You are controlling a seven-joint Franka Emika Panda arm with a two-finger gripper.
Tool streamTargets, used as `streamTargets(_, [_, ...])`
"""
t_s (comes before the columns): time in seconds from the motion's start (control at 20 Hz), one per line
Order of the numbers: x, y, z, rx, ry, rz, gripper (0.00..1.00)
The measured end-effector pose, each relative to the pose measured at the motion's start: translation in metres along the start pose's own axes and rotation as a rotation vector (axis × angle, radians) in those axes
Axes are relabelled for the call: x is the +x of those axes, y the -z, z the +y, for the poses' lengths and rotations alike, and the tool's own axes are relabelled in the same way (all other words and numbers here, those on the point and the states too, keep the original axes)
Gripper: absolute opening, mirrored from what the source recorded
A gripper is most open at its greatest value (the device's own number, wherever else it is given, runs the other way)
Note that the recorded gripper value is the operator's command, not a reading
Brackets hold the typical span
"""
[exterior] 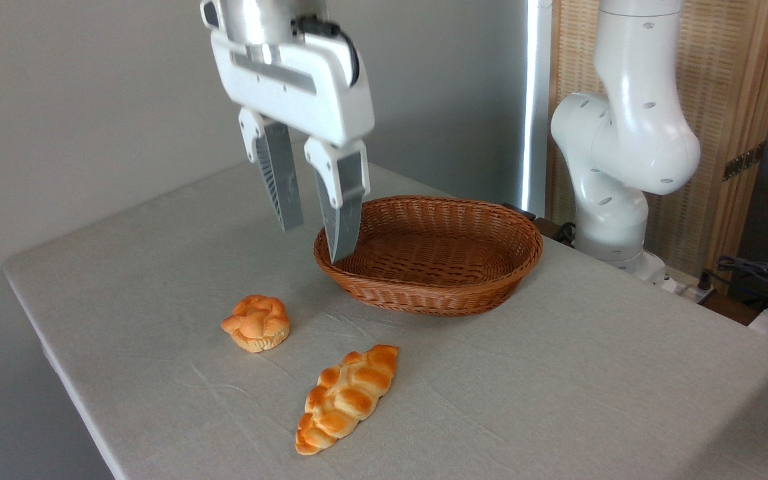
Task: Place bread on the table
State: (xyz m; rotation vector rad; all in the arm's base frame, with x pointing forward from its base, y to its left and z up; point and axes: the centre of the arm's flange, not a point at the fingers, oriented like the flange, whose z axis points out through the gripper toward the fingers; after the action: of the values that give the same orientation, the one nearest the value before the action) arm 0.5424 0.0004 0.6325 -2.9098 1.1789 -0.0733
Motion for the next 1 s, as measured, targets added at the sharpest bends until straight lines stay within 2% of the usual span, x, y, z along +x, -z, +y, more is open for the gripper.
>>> streamTargets(0.2, [0.006, 0.012, 0.013, -0.060, 0.028, 0.027, 1.00])
streamTargets(0.45, [0.024, 0.007, 0.029, -0.077, 0.054, 0.026, 1.00])
streamTargets(0.75, [0.038, 0.001, 0.026, -0.042, 0.047, 0.059, 1.00])
streamTargets(0.85, [0.035, 0.000, 0.018, -0.015, 0.055, 0.051, 1.00])
streamTargets(1.0, [0.029, -0.001, 0.011, -0.002, 0.069, 0.039, 1.00])
